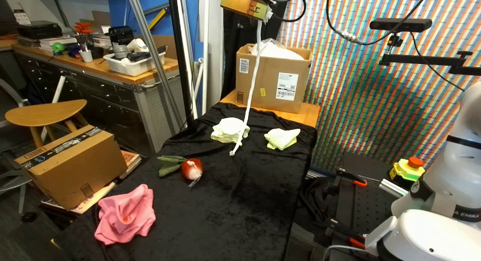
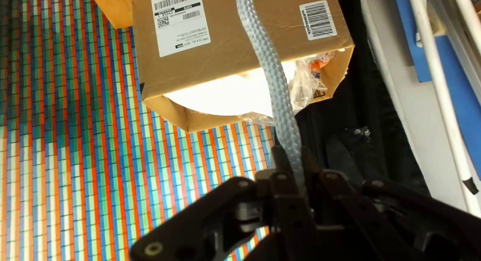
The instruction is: Stack the items on the tablecloth together.
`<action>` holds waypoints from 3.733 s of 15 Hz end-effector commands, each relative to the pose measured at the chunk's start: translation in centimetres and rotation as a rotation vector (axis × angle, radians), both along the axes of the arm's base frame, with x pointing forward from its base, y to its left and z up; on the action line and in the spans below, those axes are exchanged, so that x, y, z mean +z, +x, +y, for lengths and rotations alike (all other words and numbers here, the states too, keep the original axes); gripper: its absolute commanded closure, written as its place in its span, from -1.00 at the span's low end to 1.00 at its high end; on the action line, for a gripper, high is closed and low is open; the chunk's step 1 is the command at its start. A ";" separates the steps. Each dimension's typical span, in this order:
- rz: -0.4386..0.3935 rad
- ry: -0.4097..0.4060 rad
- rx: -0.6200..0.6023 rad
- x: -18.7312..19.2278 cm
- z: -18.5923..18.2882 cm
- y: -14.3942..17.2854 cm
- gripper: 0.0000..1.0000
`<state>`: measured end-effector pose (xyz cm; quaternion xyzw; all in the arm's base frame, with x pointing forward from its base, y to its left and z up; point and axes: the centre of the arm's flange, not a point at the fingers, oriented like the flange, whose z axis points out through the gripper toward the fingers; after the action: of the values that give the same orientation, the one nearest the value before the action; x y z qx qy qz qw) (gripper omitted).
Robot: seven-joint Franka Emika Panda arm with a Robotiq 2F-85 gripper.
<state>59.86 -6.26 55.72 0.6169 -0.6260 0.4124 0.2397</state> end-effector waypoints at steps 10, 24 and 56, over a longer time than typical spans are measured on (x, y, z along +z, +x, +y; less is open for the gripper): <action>0.091 -0.063 0.186 -12.5 7.2 6.5 0.81; 0.333 0.082 0.538 -30.5 13.5 11.7 0.80; 0.634 0.517 0.637 -30.6 -0.2 1.2 -1.00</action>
<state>63.44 -5.63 21.91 0.9191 -0.3708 0.0621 0.1181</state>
